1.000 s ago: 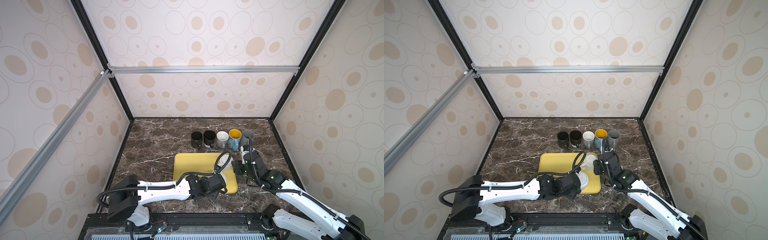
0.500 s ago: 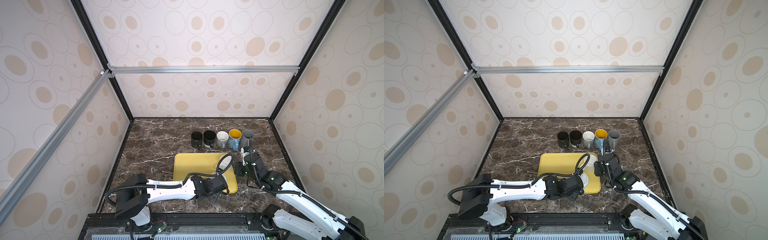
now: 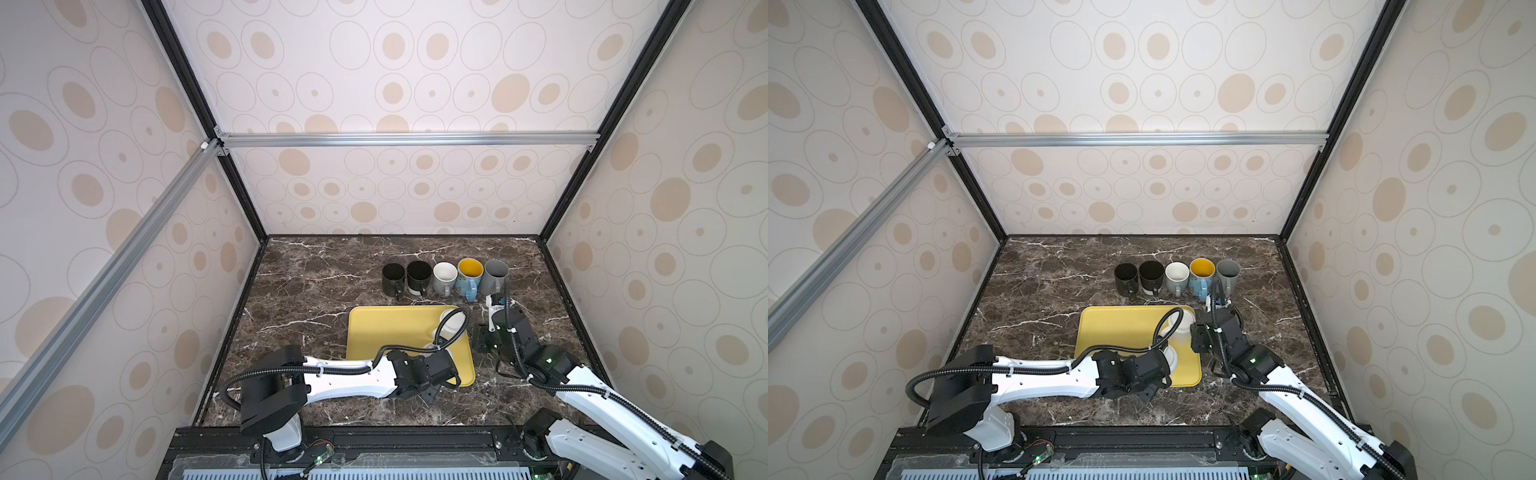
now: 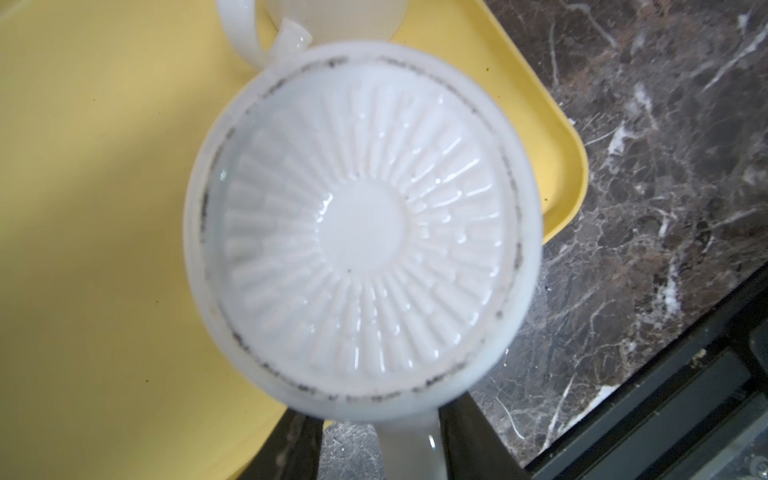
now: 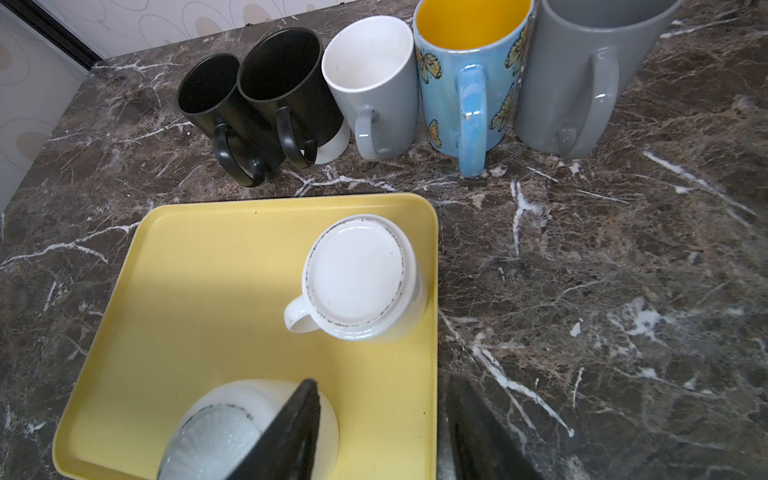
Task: Turn the mug right side up
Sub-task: 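Move the left gripper over the upside-down white mug on the tray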
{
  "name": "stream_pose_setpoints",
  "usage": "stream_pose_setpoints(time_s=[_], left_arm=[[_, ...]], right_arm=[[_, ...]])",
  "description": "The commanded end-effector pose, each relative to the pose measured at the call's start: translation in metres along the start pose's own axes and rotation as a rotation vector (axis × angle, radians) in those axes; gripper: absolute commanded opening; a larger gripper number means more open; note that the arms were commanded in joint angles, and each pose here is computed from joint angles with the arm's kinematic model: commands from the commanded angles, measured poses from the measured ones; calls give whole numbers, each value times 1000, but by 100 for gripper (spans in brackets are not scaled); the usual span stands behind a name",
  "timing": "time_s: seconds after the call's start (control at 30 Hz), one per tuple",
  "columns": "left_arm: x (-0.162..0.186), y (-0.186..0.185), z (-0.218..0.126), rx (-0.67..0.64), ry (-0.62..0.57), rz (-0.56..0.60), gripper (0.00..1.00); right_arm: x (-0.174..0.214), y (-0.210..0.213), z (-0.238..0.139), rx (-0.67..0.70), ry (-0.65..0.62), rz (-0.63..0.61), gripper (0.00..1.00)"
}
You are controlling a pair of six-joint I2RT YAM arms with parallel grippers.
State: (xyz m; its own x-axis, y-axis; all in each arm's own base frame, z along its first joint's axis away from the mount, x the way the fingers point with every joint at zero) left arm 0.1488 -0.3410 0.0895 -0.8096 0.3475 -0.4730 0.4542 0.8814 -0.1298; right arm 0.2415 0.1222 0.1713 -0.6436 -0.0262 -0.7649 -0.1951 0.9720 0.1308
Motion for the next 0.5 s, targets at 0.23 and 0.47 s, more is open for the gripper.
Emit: stream_pose_setpoints(time_s=[0.23, 0.47], left_arm=[[-20, 7, -3, -32, -34, -19, 37], [-20, 13, 2, -48, -23, -23, 34]], right_arm=[[4, -8, -3, 20, -6, 7, 52], [6, -8, -1, 17, -2, 14, 52]])
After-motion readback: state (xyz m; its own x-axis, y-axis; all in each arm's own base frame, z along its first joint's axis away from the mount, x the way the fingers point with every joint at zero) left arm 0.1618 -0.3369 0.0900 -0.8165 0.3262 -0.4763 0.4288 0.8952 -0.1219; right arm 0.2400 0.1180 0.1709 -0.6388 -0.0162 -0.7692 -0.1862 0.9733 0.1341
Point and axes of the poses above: each gripper's point midway between its finger pads, its own z axis out along the fingers, its own y axis along the line the jaws close on, x = y × z, the point moved 2 cm from there along -z, back along the fingers, and after that the axes turned 9 degrees about -z, right-handed, at the moved point
